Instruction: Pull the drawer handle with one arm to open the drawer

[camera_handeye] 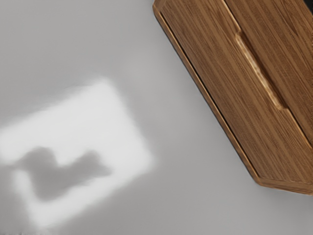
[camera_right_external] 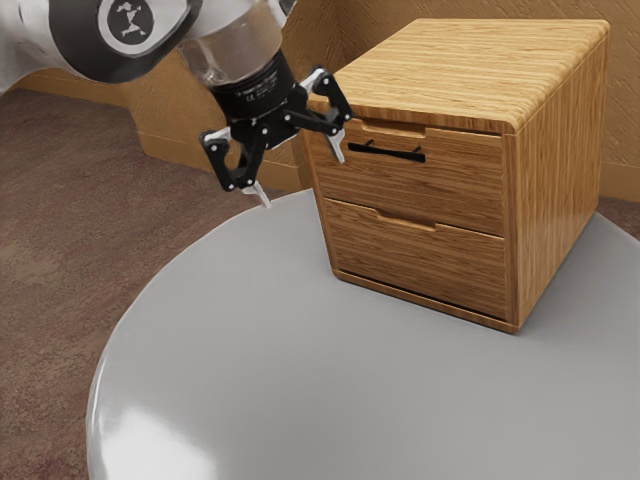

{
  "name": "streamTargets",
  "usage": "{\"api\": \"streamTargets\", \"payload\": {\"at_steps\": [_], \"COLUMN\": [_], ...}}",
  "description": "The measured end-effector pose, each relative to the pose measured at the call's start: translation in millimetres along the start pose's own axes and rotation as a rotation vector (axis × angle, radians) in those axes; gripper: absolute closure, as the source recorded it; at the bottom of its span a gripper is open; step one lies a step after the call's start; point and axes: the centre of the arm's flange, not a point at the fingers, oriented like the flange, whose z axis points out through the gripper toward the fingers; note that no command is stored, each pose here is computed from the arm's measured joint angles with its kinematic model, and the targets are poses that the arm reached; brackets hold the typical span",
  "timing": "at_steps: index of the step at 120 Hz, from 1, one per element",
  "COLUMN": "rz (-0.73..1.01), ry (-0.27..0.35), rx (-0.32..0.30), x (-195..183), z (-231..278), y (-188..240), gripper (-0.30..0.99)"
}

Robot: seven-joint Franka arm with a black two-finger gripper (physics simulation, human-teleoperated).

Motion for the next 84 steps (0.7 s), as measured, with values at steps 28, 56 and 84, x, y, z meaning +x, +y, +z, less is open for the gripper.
{"api": "streamTargets", "payload": {"at_steps": [28, 56, 84], "rz": [-0.102, -0.171, -0.221], "ry": [0.016, 0.010, 0.010], "rx": [-0.072, -0.097, -0.129], "x": [-5, -10, -11], "z": [14, 38, 43], "y": [9, 16, 22], "gripper": [0.00, 0.00, 0.00]}}
